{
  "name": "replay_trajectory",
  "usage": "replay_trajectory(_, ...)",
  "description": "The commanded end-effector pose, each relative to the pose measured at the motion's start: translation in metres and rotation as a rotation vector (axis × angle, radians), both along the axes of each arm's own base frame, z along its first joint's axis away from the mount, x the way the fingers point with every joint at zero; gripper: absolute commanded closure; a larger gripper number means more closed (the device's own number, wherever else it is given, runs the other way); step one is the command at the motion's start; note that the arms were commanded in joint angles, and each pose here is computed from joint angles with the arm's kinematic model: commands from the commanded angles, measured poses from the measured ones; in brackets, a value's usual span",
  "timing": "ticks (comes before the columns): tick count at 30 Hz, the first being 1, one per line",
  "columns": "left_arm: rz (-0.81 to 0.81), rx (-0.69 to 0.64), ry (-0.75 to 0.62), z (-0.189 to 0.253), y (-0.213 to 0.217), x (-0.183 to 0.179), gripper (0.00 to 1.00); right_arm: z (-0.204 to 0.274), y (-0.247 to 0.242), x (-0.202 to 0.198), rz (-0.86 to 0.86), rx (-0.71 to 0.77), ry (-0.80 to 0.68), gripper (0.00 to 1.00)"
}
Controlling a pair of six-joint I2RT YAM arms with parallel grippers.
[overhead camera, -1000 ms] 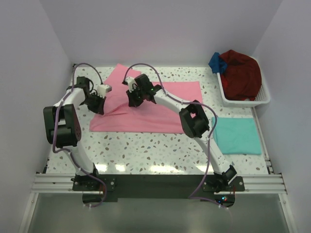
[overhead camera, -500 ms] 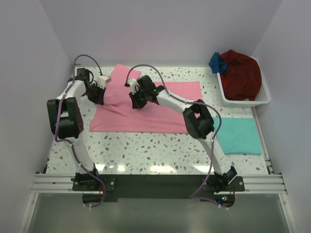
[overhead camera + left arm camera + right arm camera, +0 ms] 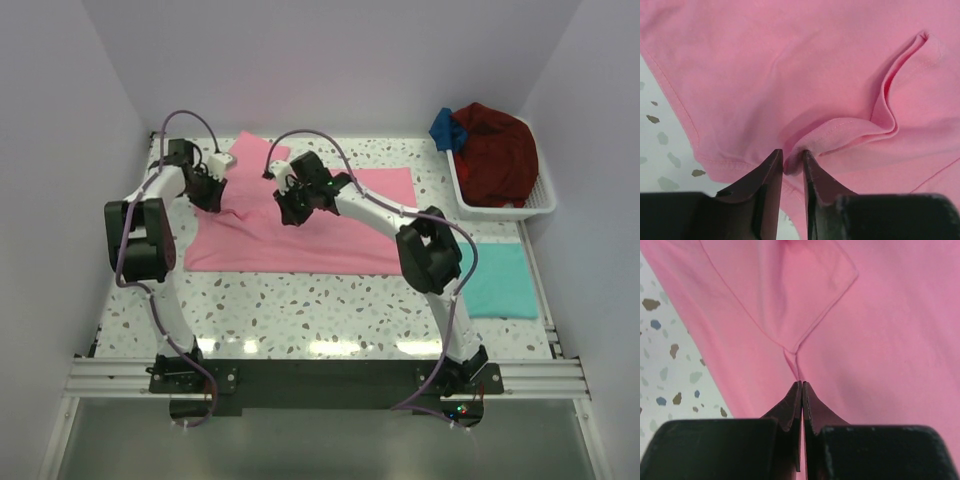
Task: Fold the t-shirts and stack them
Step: Fold the tshirt
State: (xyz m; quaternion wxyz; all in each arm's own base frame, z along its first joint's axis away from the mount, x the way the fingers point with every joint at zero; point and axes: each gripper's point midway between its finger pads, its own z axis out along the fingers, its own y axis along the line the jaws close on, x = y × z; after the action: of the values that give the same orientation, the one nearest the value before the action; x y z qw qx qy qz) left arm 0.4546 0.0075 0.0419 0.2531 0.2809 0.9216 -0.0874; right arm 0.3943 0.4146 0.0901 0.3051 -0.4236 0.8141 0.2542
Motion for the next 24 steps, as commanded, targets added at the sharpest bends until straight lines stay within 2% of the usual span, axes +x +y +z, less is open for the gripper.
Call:
replay_trajectory(1,-0.002,0.029,-0.087,0.009,0.003,0.026,0.69,0.025,-0.020,-0.010,-0.002,-0.020,-0.020,1.00)
replay_trajectory(2,0.004,0.034,-0.092,0.010,0.005,0.029,0.63,0.026,-0.024,-0.012,-0.005,-0.024,-0.019,1.00)
replay_trajectory(7,0.037,0.055,-0.140,0.023,0.010,0.033,0.58,0.021,-0.060,-0.023,-0.046,-0.074,0.028,1.00)
replay_trajectory(10,0.004,0.004,-0.245,0.059,-0.003,0.043,0.53,0.016,-0.085,-0.026,-0.082,-0.102,0.065,1.00)
replay_trajectory(12,-0.047,-0.022,-0.265,0.074,-0.016,0.042,0.50,0.011,-0.102,-0.029,-0.107,-0.128,0.108,1.00)
replay_trajectory(14,-0.135,-0.036,-0.234,0.076,-0.037,0.036,0.46,0.004,-0.113,-0.035,-0.115,-0.151,0.160,1.00)
replay_trajectory(15,-0.209,-0.039,-0.226,0.074,-0.053,0.033,0.46,0.001,-0.122,-0.034,-0.129,-0.158,0.178,1.00)
replay_trajectory(18,-0.291,-0.039,-0.170,0.060,-0.079,0.026,0.46,-0.008,-0.135,-0.036,-0.149,-0.180,0.207,1.00)
replay_trajectory(24,-0.331,-0.066,-0.113,0.037,-0.102,0.031,0.45,-0.019,-0.147,-0.042,-0.168,-0.209,0.228,1.00)
